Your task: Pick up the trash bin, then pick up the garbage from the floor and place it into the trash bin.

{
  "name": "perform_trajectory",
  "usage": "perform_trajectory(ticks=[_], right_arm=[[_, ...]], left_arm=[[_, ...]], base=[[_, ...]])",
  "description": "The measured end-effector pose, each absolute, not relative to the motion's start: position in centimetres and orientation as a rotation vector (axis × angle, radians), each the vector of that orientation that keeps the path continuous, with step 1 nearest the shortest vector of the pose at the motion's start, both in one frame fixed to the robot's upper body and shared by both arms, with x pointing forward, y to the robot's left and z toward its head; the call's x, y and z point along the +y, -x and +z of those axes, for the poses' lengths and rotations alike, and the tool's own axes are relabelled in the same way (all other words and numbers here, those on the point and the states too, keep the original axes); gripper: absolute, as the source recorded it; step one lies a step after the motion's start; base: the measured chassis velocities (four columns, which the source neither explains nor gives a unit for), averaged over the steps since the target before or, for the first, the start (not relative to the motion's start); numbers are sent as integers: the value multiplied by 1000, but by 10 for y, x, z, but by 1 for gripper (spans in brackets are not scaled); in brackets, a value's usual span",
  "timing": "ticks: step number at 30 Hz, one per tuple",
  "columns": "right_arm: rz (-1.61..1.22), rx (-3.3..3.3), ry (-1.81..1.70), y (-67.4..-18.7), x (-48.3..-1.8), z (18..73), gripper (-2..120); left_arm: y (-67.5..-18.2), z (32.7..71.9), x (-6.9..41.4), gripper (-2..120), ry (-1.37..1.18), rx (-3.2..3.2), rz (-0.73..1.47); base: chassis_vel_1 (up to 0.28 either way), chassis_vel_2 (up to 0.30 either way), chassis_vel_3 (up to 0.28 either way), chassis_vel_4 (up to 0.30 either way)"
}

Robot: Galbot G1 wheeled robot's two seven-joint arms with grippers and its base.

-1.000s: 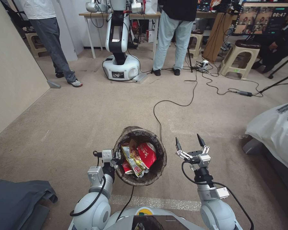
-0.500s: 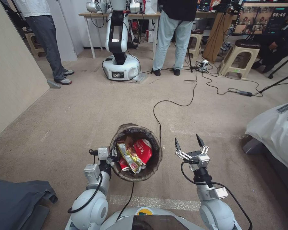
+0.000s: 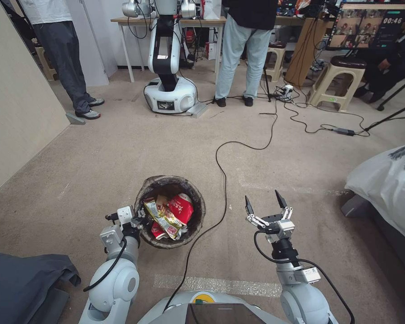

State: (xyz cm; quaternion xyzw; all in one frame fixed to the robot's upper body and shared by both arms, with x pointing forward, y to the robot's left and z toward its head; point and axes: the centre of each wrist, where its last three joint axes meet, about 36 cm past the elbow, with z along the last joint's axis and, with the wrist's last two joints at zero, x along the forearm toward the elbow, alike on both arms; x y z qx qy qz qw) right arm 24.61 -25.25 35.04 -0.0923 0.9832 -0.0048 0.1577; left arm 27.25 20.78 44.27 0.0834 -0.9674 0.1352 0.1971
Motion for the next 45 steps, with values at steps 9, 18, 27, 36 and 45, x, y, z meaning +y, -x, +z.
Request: perform_trajectory(ticks=[9, 18, 27, 36, 45], right_arm=[[-17, 2805, 279, -245, -253, 347, 100], [-19, 2803, 288, -246, -254, 345, 100], [-18, 2801, 302, -245, -255, 342, 100], [-18, 2799, 318, -244, -255, 338, 100], [-19, 2799, 324, -245, -255, 335, 100]], left_arm=[[-277, 417, 218, 3, -367, -2615, 439], [-279, 402, 222, 3, -399, -2533, 484], [-279, 391, 224, 3, -409, -2471, 541], [-279, 384, 224, 13, -386, -2424, 587], [-279, 385, 223, 45, -355, -2425, 600]], base=[[0, 0, 0, 0], [0, 0, 0, 0], [0, 0, 0, 0], [0, 0, 0, 0], [0, 0, 0, 0]])
